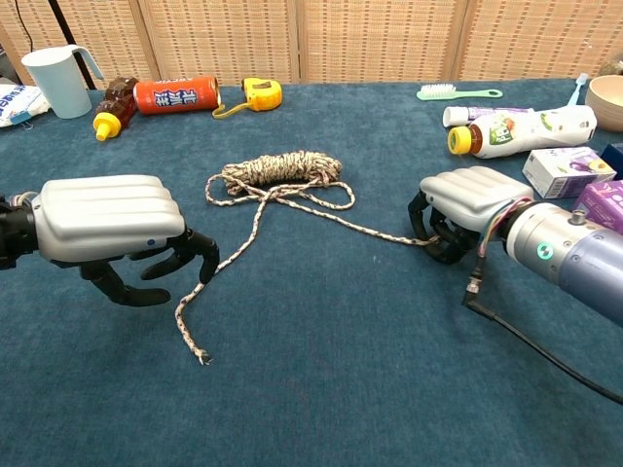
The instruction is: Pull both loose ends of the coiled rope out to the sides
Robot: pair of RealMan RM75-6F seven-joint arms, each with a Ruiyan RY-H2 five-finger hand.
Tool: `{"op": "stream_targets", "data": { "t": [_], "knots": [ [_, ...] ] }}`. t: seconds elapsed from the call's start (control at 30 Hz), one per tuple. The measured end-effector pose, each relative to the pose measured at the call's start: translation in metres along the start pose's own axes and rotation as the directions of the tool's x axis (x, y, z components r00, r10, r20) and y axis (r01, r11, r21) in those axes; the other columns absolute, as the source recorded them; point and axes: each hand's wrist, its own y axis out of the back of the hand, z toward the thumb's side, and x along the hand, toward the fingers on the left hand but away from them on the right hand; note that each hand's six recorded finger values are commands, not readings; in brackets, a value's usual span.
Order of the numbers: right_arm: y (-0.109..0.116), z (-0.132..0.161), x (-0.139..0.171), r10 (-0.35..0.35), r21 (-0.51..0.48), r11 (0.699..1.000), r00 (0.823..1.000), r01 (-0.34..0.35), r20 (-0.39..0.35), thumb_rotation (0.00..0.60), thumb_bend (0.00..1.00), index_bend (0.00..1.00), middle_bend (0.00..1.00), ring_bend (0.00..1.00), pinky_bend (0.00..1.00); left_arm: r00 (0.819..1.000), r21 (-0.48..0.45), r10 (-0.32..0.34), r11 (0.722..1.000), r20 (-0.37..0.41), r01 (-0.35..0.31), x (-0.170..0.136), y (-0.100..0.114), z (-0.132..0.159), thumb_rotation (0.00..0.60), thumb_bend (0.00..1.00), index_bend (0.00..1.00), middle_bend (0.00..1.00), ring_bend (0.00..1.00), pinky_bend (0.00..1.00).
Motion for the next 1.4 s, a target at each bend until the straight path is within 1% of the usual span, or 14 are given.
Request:
{"op": "stream_targets", "data": {
  "t": [0.07, 0.2, 0.3, 0.43, 0.57, 0.67, 0.97, 1.4],
  "knots": [
    [0.000, 0.000, 0.000, 0.000, -0.001, 1.000, 1.000, 0.000, 0.000, 0.600, 0.47, 0.60, 0.82, 0.94, 0.76, 1.000, 0.007, -0.008, 1.000, 0.006, 0.008, -0.001, -0.001, 0.000, 0.557, 0.34, 0.36, 0.82, 0.81, 0.83],
    [0.000, 0.000, -0.001, 0.000, -0.001, 1.000, 1.000, 0.000, 0.000, 0.600, 0.47, 0.60, 0.82, 0.94, 0.76, 0.999, 0.006, -0.045, 0.999, 0.029, 0.045, -0.004, -0.009, 0.004, 0.553, 0.34, 0.35, 0.85, 0.84, 0.85],
    [-0.001, 0.000, -0.001, 0.003, -0.002, 1.000, 1.000, -0.003, 0.001, 0.600, 0.47, 0.60, 0.82, 0.94, 0.76, 0.996, -0.004, -0.071, 0.997, 0.049, 0.071, -0.004, -0.015, 0.009, 0.553, 0.34, 0.37, 0.85, 0.84, 0.86],
    [-0.002, 0.000, -0.002, 0.006, -0.003, 1.000, 1.000, -0.006, 0.002, 0.600, 0.46, 0.60, 0.82, 0.94, 0.76, 0.996, -0.017, -0.077, 0.997, 0.054, 0.078, -0.002, -0.016, 0.012, 0.556, 0.37, 0.40, 0.85, 0.84, 0.86],
    [-0.003, -0.001, -0.002, 0.007, -0.006, 1.000, 1.000, -0.007, 0.004, 0.600, 0.46, 0.60, 0.82, 0.94, 0.76, 0.996, -0.015, -0.074, 0.997, 0.052, 0.075, -0.001, -0.017, 0.013, 0.558, 0.38, 0.47, 0.86, 0.85, 0.86],
    [-0.003, -0.001, -0.002, 0.007, -0.006, 1.000, 1.000, -0.007, 0.004, 0.600, 0.47, 0.60, 0.82, 0.94, 0.76, 0.997, -0.029, -0.071, 0.997, 0.041, 0.072, -0.001, -0.018, 0.012, 0.560, 0.38, 0.49, 0.86, 0.85, 0.86],
    [-0.005, 0.000, -0.002, 0.008, -0.007, 1.000, 1.000, -0.008, 0.004, 0.600, 0.46, 0.60, 0.82, 0.94, 0.76, 0.998, -0.033, -0.058, 0.998, 0.013, 0.058, -0.003, -0.022, 0.012, 0.568, 0.37, 0.48, 0.86, 0.85, 0.86],
    [-0.006, -0.001, -0.002, 0.008, -0.004, 1.000, 1.000, -0.008, 0.007, 0.600, 0.47, 0.60, 0.82, 0.94, 0.76, 1.000, -0.039, -0.012, 0.999, -0.019, 0.011, 0.000, -0.026, 0.010, 0.566, 0.38, 0.44, 0.86, 0.85, 0.86]
  ]
}}
